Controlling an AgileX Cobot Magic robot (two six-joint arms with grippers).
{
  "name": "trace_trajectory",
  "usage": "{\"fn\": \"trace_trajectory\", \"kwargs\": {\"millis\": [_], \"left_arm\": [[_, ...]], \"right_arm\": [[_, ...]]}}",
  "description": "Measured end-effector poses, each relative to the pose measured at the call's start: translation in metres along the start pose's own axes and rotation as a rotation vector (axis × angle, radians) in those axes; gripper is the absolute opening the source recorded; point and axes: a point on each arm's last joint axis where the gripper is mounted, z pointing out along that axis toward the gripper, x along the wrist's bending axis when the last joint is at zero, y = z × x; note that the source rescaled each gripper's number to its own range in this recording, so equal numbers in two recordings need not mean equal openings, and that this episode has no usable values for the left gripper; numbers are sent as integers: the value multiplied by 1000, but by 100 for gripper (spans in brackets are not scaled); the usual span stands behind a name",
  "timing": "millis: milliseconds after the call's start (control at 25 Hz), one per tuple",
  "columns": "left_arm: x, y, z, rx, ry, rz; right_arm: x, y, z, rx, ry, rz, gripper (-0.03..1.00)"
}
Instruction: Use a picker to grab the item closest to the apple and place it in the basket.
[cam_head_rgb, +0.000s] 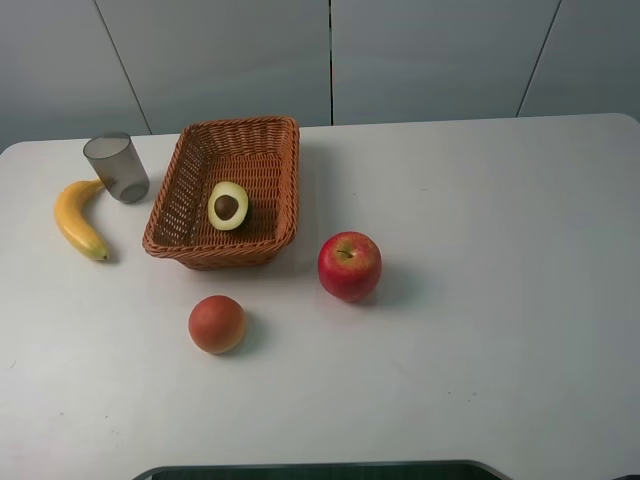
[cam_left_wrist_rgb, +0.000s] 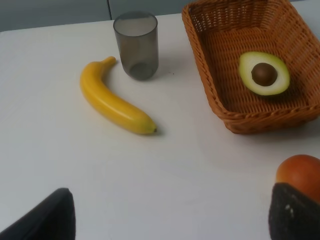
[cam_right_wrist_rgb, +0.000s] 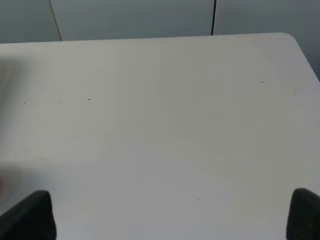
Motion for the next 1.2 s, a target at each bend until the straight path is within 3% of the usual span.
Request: {"fn": "trace_trajectory", "kwargs": {"millis": [1200], "left_arm": [[0, 0, 0, 0, 0, 0]], "right_arm": [[1, 0, 0, 0, 6, 5, 100]]}}
